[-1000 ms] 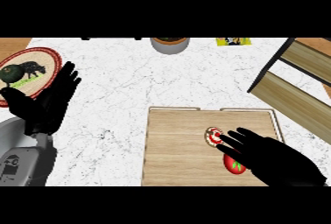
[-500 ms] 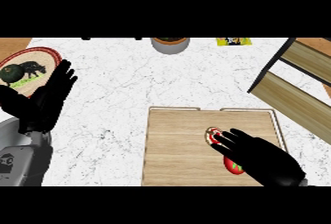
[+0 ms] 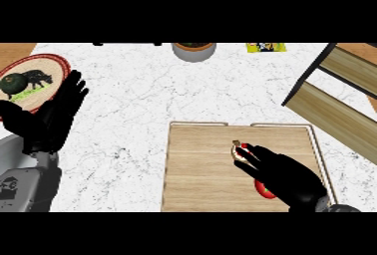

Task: Pick the tomato from the tray and place it in the tiered shelf

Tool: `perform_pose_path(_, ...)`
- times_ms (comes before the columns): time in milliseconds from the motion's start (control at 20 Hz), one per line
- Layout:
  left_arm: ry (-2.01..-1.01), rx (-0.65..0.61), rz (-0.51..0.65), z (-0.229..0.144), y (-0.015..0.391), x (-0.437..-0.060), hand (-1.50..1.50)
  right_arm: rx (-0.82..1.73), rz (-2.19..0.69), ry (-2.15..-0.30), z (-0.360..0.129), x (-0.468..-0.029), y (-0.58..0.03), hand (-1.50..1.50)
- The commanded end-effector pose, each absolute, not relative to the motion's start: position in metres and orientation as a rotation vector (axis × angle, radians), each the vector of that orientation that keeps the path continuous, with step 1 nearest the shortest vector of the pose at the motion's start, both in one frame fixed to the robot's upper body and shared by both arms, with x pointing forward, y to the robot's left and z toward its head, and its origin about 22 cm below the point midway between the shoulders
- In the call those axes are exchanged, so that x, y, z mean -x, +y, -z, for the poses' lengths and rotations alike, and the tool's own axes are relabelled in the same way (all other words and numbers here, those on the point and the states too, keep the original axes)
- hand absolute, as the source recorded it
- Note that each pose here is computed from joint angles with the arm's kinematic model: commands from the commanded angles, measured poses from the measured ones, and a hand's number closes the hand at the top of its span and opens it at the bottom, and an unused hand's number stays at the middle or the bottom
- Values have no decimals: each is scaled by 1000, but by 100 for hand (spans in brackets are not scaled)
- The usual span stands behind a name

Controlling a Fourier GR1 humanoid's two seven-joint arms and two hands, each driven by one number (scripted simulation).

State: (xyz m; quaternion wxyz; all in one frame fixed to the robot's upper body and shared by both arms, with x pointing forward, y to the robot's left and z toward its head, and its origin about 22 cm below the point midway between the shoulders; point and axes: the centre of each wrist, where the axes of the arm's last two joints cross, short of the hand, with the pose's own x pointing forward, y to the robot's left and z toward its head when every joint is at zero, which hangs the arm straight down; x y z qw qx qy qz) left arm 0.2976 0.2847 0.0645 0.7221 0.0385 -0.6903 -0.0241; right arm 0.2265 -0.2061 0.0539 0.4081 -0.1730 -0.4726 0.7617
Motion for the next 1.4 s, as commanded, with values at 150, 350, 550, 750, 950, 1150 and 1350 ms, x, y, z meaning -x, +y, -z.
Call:
perform_pose_path(150,-1523,-81,51,-61,283,-304,0,399,-1956,-1140,-30,-236,-190,150)
perform_pose_path(350,-1528,-97,49,-66,275,-306,0,451,-2054,-1236,-23,-245,-213,150)
perform_pose_path(550,-1525,-81,38,-70,298,-304,0,432,-1985,-1344,-29,-242,-194,150)
perform_pose_path(750,-1513,-100,17,-68,291,-296,0,366,-1924,-1334,0,-130,-213,150)
perform_pose_path(950,-1524,-114,-3,-65,276,-291,0,333,-1837,-1373,-4,-75,-221,150)
perform_pose_path(1150,-1540,-122,25,-68,295,-302,0,352,-1710,-1447,-16,-50,-242,150)
perform_pose_path(1350,-1517,-108,30,-69,285,-293,0,207,-1382,-1644,-49,-43,-231,150)
